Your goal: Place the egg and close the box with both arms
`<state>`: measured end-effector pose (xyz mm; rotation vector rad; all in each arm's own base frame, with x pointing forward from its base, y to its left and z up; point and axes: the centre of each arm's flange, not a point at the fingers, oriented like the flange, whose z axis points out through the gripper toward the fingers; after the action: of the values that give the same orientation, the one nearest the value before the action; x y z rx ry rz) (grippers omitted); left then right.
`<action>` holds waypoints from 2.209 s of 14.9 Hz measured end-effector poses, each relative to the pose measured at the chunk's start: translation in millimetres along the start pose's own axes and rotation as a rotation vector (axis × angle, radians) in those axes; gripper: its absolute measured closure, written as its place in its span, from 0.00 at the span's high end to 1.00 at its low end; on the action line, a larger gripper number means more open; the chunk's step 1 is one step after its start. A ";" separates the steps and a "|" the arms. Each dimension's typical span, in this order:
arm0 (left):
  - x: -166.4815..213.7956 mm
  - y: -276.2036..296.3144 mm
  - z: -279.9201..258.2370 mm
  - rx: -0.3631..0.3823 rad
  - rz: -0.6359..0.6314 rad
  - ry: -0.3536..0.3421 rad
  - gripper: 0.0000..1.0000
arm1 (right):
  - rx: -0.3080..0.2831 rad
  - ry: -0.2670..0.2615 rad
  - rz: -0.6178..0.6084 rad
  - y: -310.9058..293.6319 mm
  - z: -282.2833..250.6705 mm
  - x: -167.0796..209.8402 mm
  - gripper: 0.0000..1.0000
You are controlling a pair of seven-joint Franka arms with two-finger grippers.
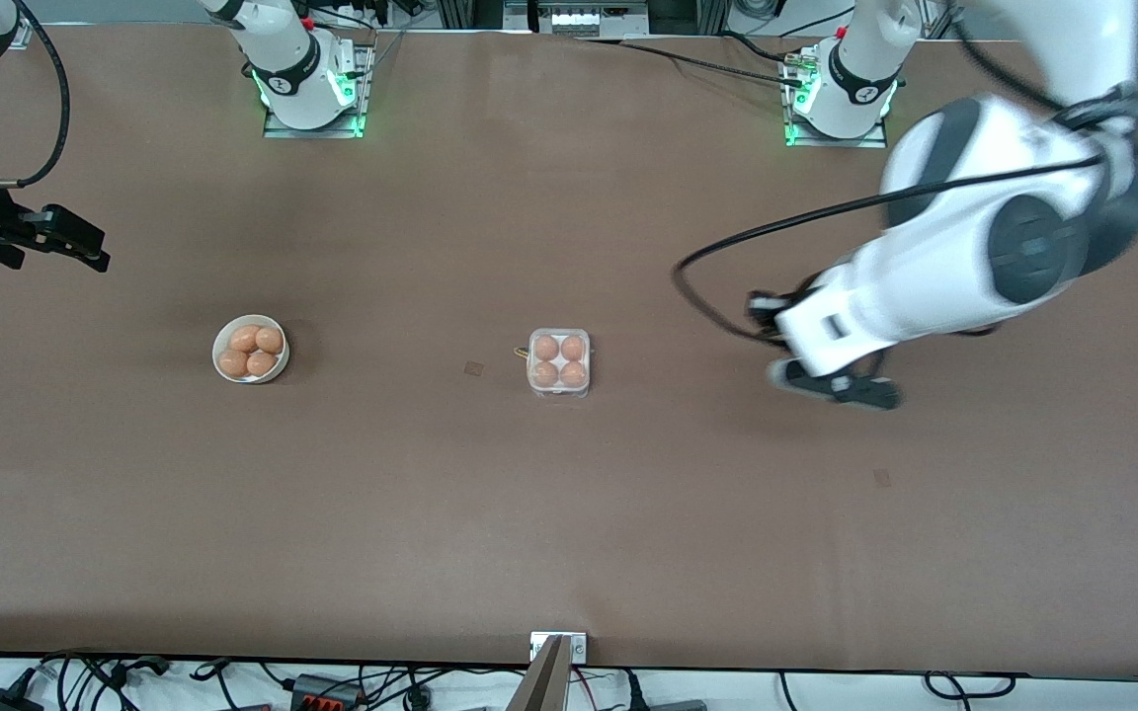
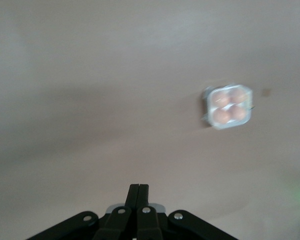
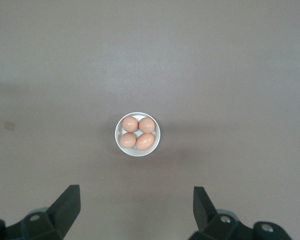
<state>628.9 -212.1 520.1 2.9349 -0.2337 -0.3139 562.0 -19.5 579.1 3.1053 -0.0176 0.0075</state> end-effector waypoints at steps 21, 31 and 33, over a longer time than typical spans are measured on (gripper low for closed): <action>-86.7 -83.5 3.5 0.118 -0.081 0.042 0.70 | 0.000 -0.001 0.001 0.5 -0.2 -0.1 1.00; -92.8 -176.3 -40.5 0.180 -0.291 0.111 1.00 | 0.000 -0.004 0.002 0.7 0.2 -0.5 1.00; -93.4 -172.1 -46.1 0.182 -0.296 0.117 1.00 | 0.000 -0.004 0.002 0.7 0.2 -0.5 1.00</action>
<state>572.5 -21.3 549.0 3.1538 0.2017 -0.1669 561.4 -20.2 578.9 3.1054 -0.0206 0.0009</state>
